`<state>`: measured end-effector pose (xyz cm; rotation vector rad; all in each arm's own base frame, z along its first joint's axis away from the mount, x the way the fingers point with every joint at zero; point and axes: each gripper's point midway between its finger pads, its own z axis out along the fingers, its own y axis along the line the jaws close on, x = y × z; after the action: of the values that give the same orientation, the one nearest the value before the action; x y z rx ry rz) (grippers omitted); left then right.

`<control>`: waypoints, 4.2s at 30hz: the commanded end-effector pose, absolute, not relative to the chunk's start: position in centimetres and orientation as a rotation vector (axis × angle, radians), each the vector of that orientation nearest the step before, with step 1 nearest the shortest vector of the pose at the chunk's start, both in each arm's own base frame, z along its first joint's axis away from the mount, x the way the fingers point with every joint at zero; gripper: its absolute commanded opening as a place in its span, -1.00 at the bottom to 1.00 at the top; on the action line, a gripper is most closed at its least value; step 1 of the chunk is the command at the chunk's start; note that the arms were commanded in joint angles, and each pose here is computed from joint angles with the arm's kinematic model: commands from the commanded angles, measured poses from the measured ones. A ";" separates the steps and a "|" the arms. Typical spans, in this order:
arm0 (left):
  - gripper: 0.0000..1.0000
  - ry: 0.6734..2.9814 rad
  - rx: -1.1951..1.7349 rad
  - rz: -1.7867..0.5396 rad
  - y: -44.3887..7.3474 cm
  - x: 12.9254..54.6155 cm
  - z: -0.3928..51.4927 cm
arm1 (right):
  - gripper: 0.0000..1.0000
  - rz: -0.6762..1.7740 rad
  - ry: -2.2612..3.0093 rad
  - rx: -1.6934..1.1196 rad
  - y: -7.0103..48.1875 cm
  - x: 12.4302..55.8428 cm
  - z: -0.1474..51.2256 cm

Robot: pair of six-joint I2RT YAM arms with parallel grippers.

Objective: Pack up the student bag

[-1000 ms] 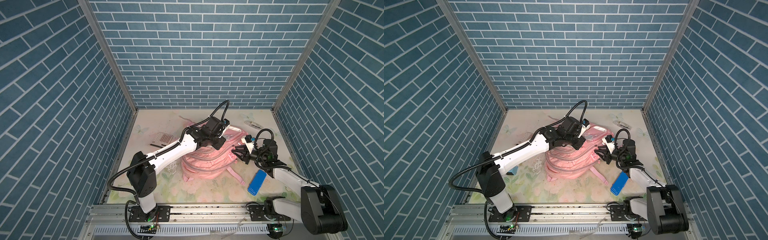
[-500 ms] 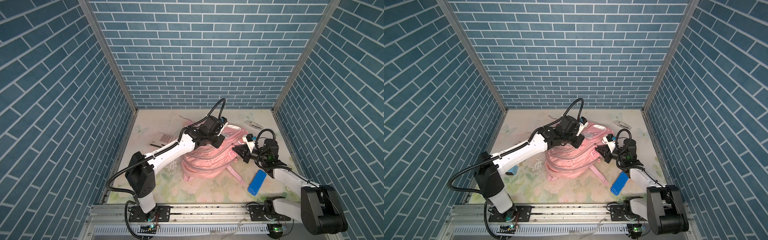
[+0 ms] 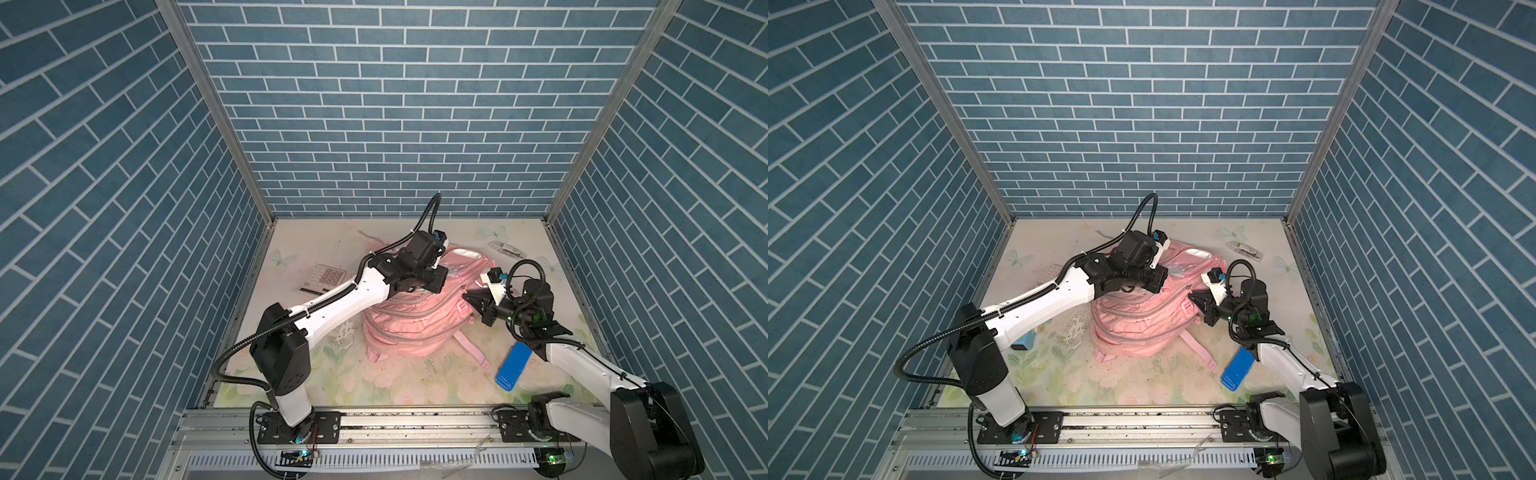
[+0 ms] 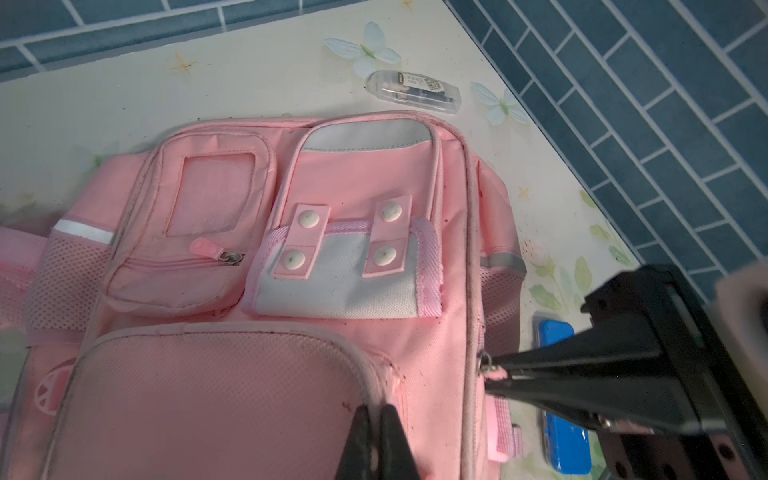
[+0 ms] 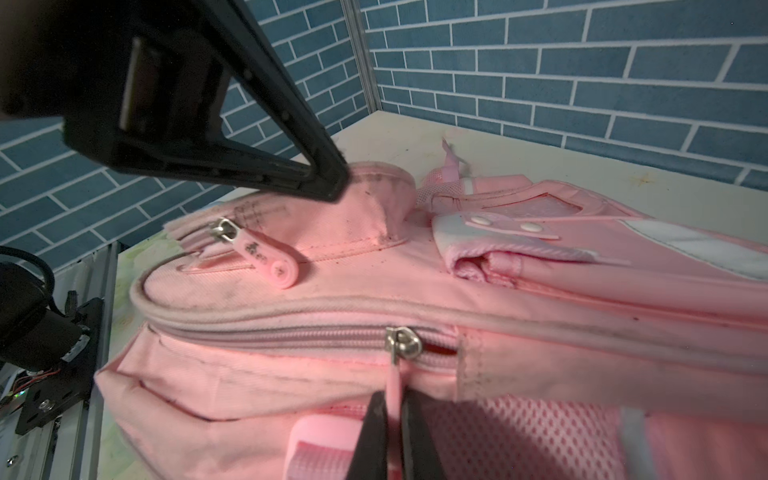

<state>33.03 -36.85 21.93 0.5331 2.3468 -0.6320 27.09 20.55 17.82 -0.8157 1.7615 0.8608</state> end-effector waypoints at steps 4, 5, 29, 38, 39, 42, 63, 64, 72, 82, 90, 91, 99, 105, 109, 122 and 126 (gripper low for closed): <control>-1.00 2.250 0.200 -0.766 -37.2 35.8 25.4 | -1.00 0.836 1.704 -0.892 22.6 24.9 19.5; -1.00 2.256 0.178 -0.793 -37.4 35.7 25.5 | -1.00 0.832 1.710 -0.877 22.5 25.0 19.4; -1.00 2.123 -0.227 -1.177 -39.7 38.6 25.5 | -1.00 0.742 1.767 -0.918 21.5 26.9 19.7; -1.00 2.046 -0.318 -1.198 -40.0 40.1 26.6 | -1.00 0.819 1.785 -0.984 24.1 24.1 17.8; -1.00 2.045 -0.324 -1.197 -40.0 40.2 26.5 | -1.00 0.834 1.785 -0.994 24.6 23.8 17.5; -1.00 2.053 -0.328 -1.204 -40.6 40.3 26.0 | -1.00 0.895 1.773 -1.011 25.7 23.1 16.9; 0.23 2.024 0.835 -0.433 -33.9 34.3 22.4 | -1.00 0.886 1.809 -0.893 23.3 22.5 16.8; 0.23 2.000 0.927 -0.383 -33.3 33.6 21.8 | -1.00 0.888 1.811 -0.893 23.3 22.5 16.8; 0.23 1.799 1.427 -0.263 -31.2 28.7 18.3 | -1.00 0.912 1.840 -0.896 23.5 22.5 16.5; 0.23 1.635 1.674 -0.246 -32.0 27.5 13.9 | -1.00 0.914 1.833 -0.884 23.4 22.3 16.9; 0.23 1.598 1.735 -0.264 -32.7 27.5 11.4 | -1.00 0.936 1.837 -0.886 23.6 22.4 16.7; 0.23 1.596 1.738 -0.263 -32.8 27.6 11.3 | -1.00 0.934 1.837 -0.885 23.6 22.4 16.8; 0.22 1.604 1.748 -0.260 -32.9 27.7 10.8 | -1.00 0.935 1.834 -0.888 23.6 22.3 16.9; 0.19 1.639 1.669 -0.156 -32.4 29.5 11.3 | -1.00 0.935 1.845 -0.890 23.5 22.1 16.4; 0.15 1.622 1.640 -0.183 -33.3 30.1 12.2 | -1.00 0.934 1.843 -0.895 23.5 22.2 16.4; -1.00 1.816 1.557 -0.265 -33.8 30.7 11.0 | -1.00 0.802 1.879 -0.812 22.3 24.0 16.4; -1.00 1.948 1.382 -0.348 -34.1 30.4 12.7 | -1.00 0.755 1.869 -0.787 21.3 25.3 17.2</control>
<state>30.24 -34.22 11.93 1.5270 1.8099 -0.2990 23.91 21.41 13.97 -0.7928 1.9757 0.7891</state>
